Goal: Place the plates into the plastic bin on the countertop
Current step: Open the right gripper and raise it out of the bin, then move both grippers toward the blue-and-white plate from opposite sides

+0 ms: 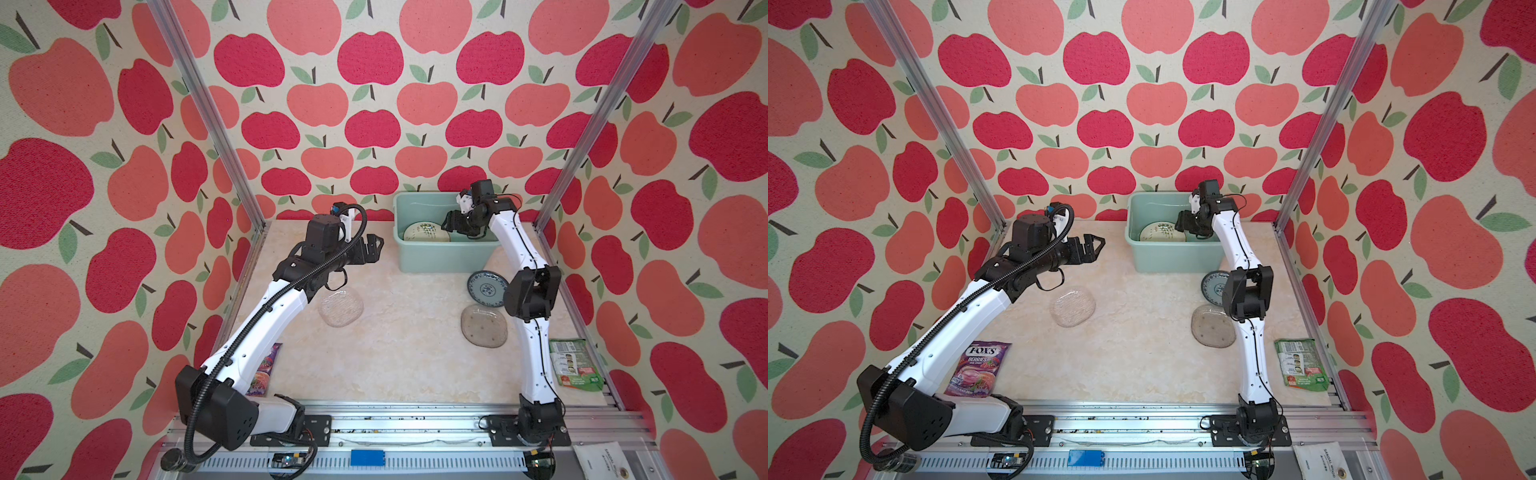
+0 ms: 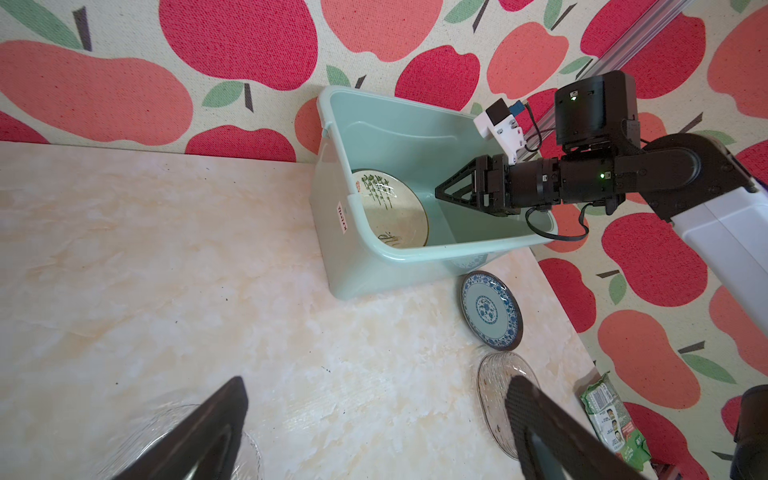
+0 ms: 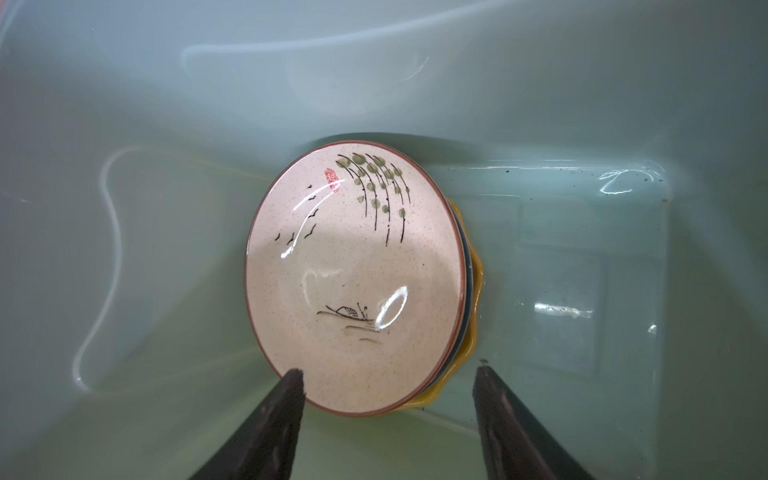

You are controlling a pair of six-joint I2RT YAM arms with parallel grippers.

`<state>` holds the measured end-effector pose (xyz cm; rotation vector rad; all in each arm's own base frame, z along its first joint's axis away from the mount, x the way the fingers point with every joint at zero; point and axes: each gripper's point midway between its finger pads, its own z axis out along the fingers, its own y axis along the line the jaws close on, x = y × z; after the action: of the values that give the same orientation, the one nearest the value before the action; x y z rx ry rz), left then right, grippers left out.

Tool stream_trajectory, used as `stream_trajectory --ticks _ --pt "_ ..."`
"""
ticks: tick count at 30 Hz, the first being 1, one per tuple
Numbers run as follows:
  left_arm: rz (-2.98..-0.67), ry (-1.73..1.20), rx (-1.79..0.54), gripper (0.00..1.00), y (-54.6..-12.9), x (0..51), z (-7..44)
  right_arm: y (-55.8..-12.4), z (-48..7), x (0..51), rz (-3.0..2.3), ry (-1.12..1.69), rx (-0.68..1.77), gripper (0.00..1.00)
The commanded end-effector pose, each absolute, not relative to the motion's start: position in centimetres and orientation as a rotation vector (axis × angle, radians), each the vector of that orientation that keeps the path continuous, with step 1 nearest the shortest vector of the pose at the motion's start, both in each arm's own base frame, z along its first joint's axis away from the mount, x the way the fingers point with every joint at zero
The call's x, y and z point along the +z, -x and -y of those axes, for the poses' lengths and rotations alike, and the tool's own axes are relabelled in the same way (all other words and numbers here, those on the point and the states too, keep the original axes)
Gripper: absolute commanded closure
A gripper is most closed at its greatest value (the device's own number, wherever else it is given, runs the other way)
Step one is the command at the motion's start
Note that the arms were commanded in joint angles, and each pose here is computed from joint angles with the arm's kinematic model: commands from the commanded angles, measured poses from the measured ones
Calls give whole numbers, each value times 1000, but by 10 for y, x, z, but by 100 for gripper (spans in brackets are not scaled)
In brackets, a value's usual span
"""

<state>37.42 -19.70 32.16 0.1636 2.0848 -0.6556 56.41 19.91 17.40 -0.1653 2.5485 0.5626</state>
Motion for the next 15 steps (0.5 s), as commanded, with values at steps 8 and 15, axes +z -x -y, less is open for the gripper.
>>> stream_trajectory --ticks 8,15 --pt "-1995 -177 -616 1 -342 370 178 -523 -190 283 -2419 175 552 32" --pt "-1999 -250 -761 1 -294 391 216 -459 -174 340 -2377 216 565 30"
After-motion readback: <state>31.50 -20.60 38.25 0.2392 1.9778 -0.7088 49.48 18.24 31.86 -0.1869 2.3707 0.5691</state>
